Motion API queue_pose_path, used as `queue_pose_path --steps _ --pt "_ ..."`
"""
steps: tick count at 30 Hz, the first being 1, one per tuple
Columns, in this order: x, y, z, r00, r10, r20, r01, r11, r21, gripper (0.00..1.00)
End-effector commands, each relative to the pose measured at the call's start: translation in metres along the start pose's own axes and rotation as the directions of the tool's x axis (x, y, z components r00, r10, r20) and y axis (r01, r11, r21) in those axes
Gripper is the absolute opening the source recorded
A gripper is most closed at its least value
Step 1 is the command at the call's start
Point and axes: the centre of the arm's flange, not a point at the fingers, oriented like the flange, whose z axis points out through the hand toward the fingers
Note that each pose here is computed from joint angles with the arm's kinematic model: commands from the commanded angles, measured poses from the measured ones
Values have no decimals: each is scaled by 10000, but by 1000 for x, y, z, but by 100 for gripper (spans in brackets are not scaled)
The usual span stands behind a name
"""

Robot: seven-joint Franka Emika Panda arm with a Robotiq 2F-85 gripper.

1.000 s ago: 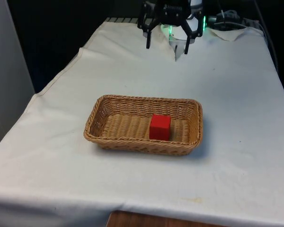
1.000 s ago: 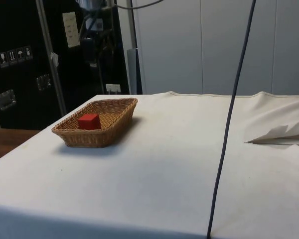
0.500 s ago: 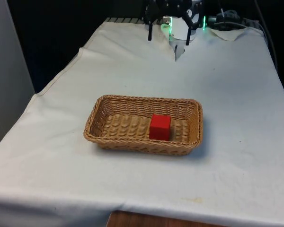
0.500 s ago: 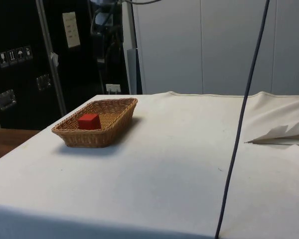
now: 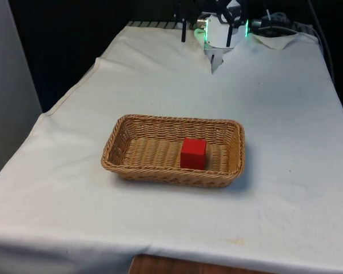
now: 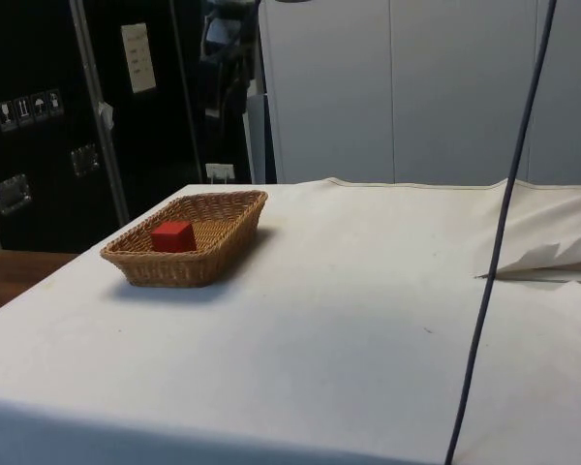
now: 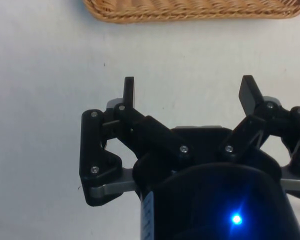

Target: Pick up the cube and place it into the basket.

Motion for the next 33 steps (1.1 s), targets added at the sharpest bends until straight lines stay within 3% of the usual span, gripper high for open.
queue_pose_path --steps 1,6,18,26,27,30,33 --pt "-4 0 -2 9999 -55 -140 55 10000 -23 100" --pt "-14 0 -5 9997 -139 -208 140 9999 41 100" --pt "-26 2 -20 9984 -557 -9 557 9983 168 100" --pt "-33 1 -31 9941 -1042 290 1033 9941 332 100" --pt "-31 2 -29 9951 -960 231 955 9952 235 100" --pt "-34 1 -30 9930 -1123 377 1106 9928 461 100" --pt "-33 3 -30 9935 -1088 330 1067 9925 588 100"
